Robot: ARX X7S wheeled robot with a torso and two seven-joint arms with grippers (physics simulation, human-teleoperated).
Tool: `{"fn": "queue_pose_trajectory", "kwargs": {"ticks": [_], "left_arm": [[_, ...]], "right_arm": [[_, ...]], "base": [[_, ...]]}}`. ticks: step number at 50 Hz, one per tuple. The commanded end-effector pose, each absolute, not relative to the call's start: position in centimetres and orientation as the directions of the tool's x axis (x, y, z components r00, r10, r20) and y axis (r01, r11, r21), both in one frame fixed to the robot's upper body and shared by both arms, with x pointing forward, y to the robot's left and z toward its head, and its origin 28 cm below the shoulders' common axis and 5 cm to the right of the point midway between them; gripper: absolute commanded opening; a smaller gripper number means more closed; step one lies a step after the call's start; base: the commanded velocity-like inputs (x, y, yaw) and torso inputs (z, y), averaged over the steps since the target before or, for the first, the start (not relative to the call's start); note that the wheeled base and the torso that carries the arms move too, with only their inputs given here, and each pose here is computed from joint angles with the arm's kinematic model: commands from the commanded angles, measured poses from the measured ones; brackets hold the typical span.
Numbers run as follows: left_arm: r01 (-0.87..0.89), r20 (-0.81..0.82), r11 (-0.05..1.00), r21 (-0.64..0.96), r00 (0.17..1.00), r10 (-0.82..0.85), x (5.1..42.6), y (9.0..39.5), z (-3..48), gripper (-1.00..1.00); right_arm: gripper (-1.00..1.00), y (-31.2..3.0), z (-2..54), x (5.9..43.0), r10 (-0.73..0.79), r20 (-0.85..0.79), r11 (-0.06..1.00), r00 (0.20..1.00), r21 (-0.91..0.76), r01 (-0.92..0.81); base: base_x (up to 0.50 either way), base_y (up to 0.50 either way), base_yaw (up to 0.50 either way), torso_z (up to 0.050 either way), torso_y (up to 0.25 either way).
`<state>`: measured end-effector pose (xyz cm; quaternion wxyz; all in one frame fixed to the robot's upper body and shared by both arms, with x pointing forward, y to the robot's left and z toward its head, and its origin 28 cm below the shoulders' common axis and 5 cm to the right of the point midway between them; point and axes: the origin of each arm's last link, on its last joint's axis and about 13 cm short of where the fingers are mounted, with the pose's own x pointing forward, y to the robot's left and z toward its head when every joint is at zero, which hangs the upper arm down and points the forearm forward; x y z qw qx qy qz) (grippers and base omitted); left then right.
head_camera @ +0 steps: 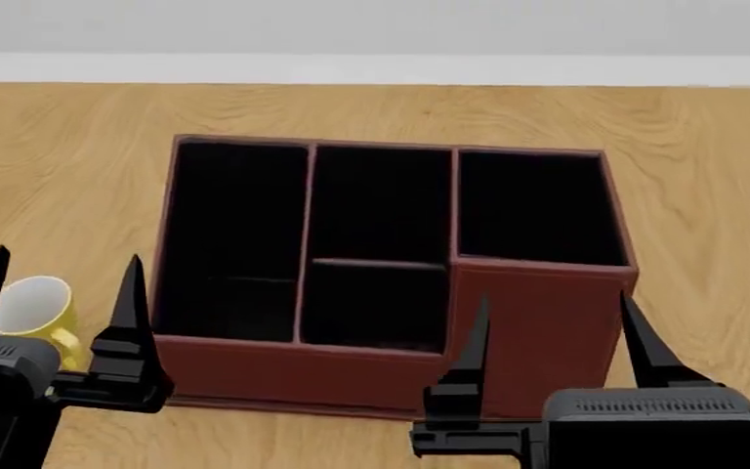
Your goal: Pick up the book and place it in the back compartment of the caddy.
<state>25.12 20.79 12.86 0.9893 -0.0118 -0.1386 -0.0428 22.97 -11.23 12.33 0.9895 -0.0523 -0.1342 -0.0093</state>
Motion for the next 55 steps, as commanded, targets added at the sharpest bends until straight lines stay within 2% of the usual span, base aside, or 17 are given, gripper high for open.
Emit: {"fn": "queue_pose_trajectory", "kwargs": {"ticks": [1, 15, 29, 55], "left_arm": [[0.090, 0.285, 0.996, -0.014, 0.955, -0.083, 25.08, 20.82, 12.85, 1.00], [0.093, 0.299, 0.996, -0.005, 0.950, -0.088, 25.00, 20.78, 12.92, 1.00], [0.086, 0.283, 0.996, -0.020, 0.956, -0.077, 25.04, 20.85, 12.86, 1.00], [0.077, 0.280, 0.997, -0.024, 0.958, -0.067, 25.14, 20.82, 12.93, 1.00]], "right_arm": [[1.00, -11.26, 12.34, 22.90, -0.005, 0.268, 0.995, 0.963, -0.099, 0.033], [1.00, -11.32, 12.32, 22.84, -0.007, 0.269, 0.996, 0.963, -0.087, 0.032], [1.00, -11.28, 12.47, 22.68, -0.009, 0.280, 0.996, 0.960, -0.081, 0.033], [1.00, -11.34, 12.57, 22.66, -0.011, 0.284, 0.996, 0.959, -0.080, 0.035]], "base": [[0.46, 0.00, 0.00, 0.000, 0.000], [0.46, 0.00, 0.00, 0.000, 0.001], [0.01, 0.00, 0.00, 0.000, 0.001], [0.00, 0.00, 0.00, 0.000, -0.178]]}}
